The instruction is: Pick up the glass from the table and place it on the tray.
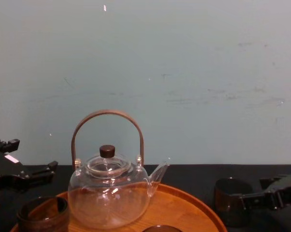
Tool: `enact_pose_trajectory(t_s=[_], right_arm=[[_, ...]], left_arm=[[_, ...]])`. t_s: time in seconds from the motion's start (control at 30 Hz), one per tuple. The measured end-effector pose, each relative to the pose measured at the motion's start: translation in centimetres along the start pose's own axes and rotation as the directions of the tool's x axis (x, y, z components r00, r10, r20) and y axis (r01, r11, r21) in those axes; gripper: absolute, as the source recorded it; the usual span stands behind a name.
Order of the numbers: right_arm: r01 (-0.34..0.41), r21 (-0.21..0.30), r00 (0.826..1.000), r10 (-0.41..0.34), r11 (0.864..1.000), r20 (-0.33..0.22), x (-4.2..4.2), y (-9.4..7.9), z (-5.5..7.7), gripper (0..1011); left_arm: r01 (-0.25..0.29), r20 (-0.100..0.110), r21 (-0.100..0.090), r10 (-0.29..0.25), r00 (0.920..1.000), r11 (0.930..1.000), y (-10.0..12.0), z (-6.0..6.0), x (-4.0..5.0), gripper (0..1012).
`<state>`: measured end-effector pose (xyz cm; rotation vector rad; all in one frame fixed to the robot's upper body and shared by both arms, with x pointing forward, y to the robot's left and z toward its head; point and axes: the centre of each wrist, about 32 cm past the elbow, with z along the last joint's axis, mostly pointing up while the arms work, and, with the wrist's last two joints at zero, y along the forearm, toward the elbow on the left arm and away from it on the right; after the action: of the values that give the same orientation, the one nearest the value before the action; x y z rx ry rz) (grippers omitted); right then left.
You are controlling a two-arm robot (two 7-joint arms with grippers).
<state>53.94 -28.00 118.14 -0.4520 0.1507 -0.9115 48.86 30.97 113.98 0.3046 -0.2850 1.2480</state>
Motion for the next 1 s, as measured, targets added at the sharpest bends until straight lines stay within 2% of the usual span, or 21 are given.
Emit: enact_pose_trajectory(t_s=[1.0], right_arm=[[-0.007,-0.002,1.0,0.007,1.0,0.005,0.63,2.8,0.6,1002]], left_arm=[[0.0,0.0,0.0,0.0,1.0,1.0,0.0,0.0,0.0,1001]])
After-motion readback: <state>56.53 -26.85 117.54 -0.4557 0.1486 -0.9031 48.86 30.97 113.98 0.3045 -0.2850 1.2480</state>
